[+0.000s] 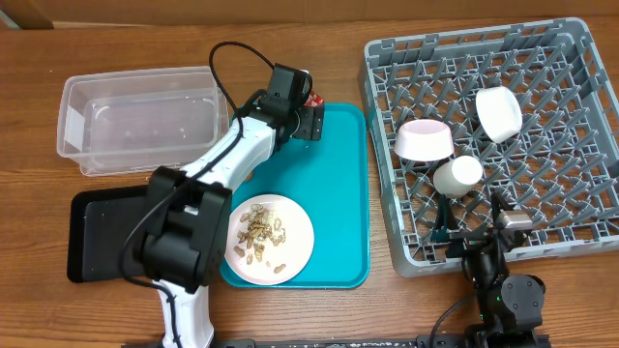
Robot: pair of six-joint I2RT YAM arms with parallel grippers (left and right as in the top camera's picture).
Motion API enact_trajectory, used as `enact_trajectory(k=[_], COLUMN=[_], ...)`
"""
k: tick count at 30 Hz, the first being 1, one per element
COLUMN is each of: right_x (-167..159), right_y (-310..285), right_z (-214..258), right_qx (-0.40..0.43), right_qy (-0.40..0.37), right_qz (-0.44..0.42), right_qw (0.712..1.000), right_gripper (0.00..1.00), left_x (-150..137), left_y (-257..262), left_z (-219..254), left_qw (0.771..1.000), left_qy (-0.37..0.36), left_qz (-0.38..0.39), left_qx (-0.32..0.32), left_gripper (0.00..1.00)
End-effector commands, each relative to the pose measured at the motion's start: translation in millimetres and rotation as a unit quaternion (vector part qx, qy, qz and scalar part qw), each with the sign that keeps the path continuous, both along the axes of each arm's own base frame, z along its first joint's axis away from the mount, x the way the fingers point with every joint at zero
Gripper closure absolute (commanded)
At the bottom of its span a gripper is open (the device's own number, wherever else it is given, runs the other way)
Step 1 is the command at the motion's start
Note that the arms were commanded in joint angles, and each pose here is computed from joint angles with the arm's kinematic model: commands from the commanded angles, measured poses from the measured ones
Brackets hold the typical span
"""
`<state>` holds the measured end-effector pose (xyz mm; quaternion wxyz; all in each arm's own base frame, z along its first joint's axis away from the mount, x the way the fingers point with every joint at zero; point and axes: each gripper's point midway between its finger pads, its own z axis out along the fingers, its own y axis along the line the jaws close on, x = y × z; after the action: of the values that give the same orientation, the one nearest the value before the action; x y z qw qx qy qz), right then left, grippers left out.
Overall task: Sort waste into correct bins and load items into the dishwasher
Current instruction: 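Reach the left gripper to the red wrapper and grasp it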
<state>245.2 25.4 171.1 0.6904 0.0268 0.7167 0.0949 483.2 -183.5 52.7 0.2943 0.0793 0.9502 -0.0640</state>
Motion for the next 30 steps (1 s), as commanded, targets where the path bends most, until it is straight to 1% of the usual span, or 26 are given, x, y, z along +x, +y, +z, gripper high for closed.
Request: enact_trajectory(k=[1, 3, 5, 7, 8, 10, 11, 13, 18, 22, 23, 24, 25, 26, 30], right_x=[0, 0, 0, 0, 0, 0, 0, 0, 0, 0, 0, 0, 0, 0, 0], right_y=[-1, -1, -1, -1, -1, -1, -1, -1, -1, -1, -1, -1, -1, -1, -1], right_z=[0, 0, 0, 0, 0, 0, 0, 0, 0, 0, 0, 0, 0, 0, 0], right_qx=[0.002, 0.002, 0.002, 0.002, 0.002, 0.002, 0.002, 0.002, 0.002, 0.002, 0.002, 0.002, 0.002, 0.002, 0.002], right_qy=[-0.004, -0.004, -0.004, -0.004, -0.004, -0.004, -0.004, -0.004, -0.004, -0.004, -0.004, -0.004, -0.004, -0.004, -0.004], right_qz=[-0.001, -0.001, -0.001, -0.001, -0.001, -0.001, -0.001, -0.001, -0.001, -0.001, -0.001, -0.001, -0.001, -0.001, -0.001], right_qw=[1.0, 1.0, 1.0, 1.0, 1.0, 1.0, 1.0, 1.0, 1.0, 1.0, 1.0, 1.0, 1.0, 1.0, 1.0], right_gripper=[0.0, 0.0, 0.0, 0.0, 0.0, 0.0, 0.0, 0.0, 0.0, 0.0, 0.0, 0.0, 0.0, 0.0, 0.0], left_x=[14, 15, 15, 14, 12, 12, 11, 10, -8, -17, -20, -22, -24, -27, -28], left_y=[2, 1, 1, 3, 3, 3, 3, 2, 3, -8, -12, -16, -19, -23, -35], left_z=[6, 1, -9, -20, -22, -24, -24, -25, -36, -39, -39, -40, -39, -37, -10], left_qw=[0.999, 0.999, 0.999, 0.998, 0.998, 0.998, 0.998, 0.998, 0.996, 0.995, 0.995, 0.994, 0.994, 0.993, 0.991], left_qy=[-0.032, -0.033, -0.027, -0.018, -0.014, -0.012, -0.012, -0.009, 0.028, 0.041, 0.044, 0.046, 0.047, 0.05, 0.056], left_qz=[-0.006, -0.015, -0.024, -0.026, -0.026, -0.027, -0.028, -0.033, -0.041, -0.065, -0.072, -0.078, -0.082, -0.086, -0.097], left_qx=[0.023, 0.029, 0.04, 0.047, 0.049, 0.049, 0.05, 0.054, 0.068, 0.063, 0.061, 0.061, 0.062, 0.063, 0.066], left_gripper=[0.13, 0.18, 0.26, 0.31, 0.34, 0.45, 0.48, 0.52, 0.52, 0.57, 0.65, 0.75, 0.92, 0.96, 0.96])
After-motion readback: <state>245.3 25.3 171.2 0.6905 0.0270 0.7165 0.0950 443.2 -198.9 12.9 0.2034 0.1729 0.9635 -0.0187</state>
